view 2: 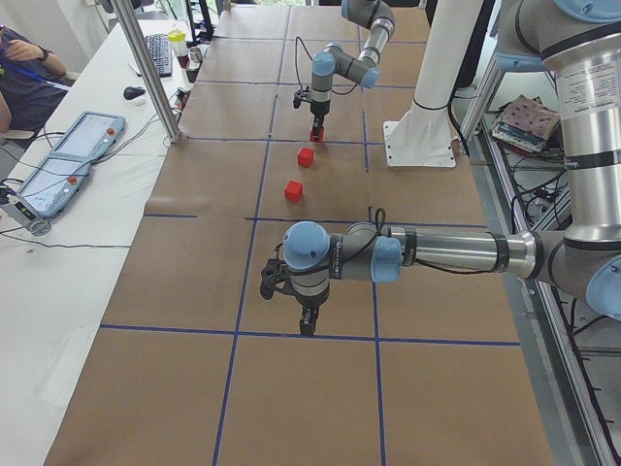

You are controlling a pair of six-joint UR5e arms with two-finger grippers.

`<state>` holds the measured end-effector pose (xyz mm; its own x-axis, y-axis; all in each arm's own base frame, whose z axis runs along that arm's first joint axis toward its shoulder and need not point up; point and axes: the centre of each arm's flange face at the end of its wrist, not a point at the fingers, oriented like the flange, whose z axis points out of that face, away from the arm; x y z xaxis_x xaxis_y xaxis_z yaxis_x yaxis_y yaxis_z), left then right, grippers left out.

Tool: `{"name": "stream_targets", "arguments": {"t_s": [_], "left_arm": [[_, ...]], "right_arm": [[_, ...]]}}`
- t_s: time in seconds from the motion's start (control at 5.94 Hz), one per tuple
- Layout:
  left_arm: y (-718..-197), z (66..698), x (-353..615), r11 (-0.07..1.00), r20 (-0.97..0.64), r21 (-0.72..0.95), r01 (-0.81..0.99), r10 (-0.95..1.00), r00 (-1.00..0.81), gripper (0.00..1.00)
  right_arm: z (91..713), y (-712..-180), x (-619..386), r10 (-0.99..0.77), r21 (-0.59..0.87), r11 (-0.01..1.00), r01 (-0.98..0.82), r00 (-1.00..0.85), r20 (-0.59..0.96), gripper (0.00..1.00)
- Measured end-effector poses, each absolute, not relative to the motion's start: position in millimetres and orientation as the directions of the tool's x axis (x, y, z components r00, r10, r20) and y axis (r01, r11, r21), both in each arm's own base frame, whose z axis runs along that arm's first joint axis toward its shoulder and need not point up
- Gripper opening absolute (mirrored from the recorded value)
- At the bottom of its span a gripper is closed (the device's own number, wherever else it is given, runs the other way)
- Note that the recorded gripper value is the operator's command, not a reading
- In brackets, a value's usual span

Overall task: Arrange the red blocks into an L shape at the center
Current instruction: 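Carry the red cube with the right gripper toward the center grid line, then lower the red cube at the center and open the right gripper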

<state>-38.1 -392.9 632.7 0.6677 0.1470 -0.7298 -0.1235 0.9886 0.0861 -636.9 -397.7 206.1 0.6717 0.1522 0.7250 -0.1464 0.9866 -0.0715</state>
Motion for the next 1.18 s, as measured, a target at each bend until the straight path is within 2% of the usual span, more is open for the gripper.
{"name": "stream_targets", "arguments": {"t_s": [0.34, 0.51, 1.01, 1.18], "left_arm": [[-392.7, 633.8, -38.4, 0.989, -0.73, 0.083, -0.122, 0.144, 0.668, 1.0], [-392.6, 634.4, -38.5, 0.989, -0.73, 0.081, -0.122, 0.142, 0.668, 1.0], [-392.5, 635.3, -38.6, 0.989, -0.73, 0.079, -0.122, 0.141, 0.669, 1.0], [-392.5, 635.4, -38.5, 0.989, -0.73, 0.079, -0.122, 0.141, 0.668, 1.0]], "right_arm": [[205.9, -397.3, -639.1, 0.113, -0.044, 0.992, -0.118, 0.679, 0.726, 0.2], [206.0, -397.3, -639.2, 0.083, -0.023, 0.995, -0.097, 0.682, 0.726, 0.24], [206.3, -393.5, -642.2, 0.06, -0.009, 0.997, -0.078, 0.686, 0.725, 0.51], [207.1, -393.5, -643.1, 0.059, -0.008, 0.997, -0.077, 0.687, 0.724, 0.76]]}}
